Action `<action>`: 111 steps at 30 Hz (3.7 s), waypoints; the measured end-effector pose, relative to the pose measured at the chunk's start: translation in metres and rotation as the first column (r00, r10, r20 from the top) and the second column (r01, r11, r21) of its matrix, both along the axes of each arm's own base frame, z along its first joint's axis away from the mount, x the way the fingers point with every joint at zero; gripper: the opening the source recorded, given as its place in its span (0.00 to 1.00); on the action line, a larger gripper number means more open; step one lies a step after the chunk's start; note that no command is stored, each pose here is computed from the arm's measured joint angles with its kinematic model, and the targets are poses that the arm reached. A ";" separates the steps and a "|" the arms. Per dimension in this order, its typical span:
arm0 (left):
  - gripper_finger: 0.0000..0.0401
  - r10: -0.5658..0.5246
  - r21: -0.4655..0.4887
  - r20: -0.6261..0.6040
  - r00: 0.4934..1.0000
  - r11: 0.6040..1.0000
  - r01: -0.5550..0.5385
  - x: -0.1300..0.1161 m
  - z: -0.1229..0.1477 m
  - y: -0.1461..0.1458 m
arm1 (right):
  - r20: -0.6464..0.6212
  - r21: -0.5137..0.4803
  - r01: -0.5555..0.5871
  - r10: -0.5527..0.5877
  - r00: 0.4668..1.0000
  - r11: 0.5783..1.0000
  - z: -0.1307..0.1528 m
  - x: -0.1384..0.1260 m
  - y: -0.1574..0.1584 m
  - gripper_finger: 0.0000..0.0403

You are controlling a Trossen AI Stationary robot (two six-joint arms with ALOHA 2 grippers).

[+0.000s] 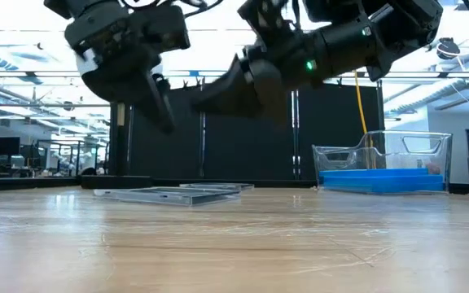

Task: Pick & place jewel cases by type
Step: Put the bottom black CD case into the bottom transparent bin

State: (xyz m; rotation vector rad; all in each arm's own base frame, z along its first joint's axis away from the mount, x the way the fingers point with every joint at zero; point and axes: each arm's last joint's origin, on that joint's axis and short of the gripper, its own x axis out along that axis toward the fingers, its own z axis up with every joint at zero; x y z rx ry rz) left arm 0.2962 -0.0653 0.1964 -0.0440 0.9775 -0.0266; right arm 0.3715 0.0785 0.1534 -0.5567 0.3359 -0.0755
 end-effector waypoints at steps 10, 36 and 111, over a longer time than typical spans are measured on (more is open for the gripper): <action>0.59 0.026 0.193 -0.292 0.956 0.981 0.032 -0.026 -0.013 0.015 | -0.416 0.171 0.048 0.028 0.909 0.984 -0.011 -0.002 0.006 0.48; 0.59 0.064 0.247 -0.533 0.844 0.965 0.083 -0.019 -0.056 0.062 | -0.520 0.062 0.108 -0.060 0.852 0.992 -0.046 0.008 -0.007 0.52; 0.59 0.015 0.140 -0.350 0.937 0.989 0.037 0.007 -0.069 0.061 | -0.402 -0.284 0.205 -0.311 0.861 0.936 -0.002 -0.004 -0.003 0.52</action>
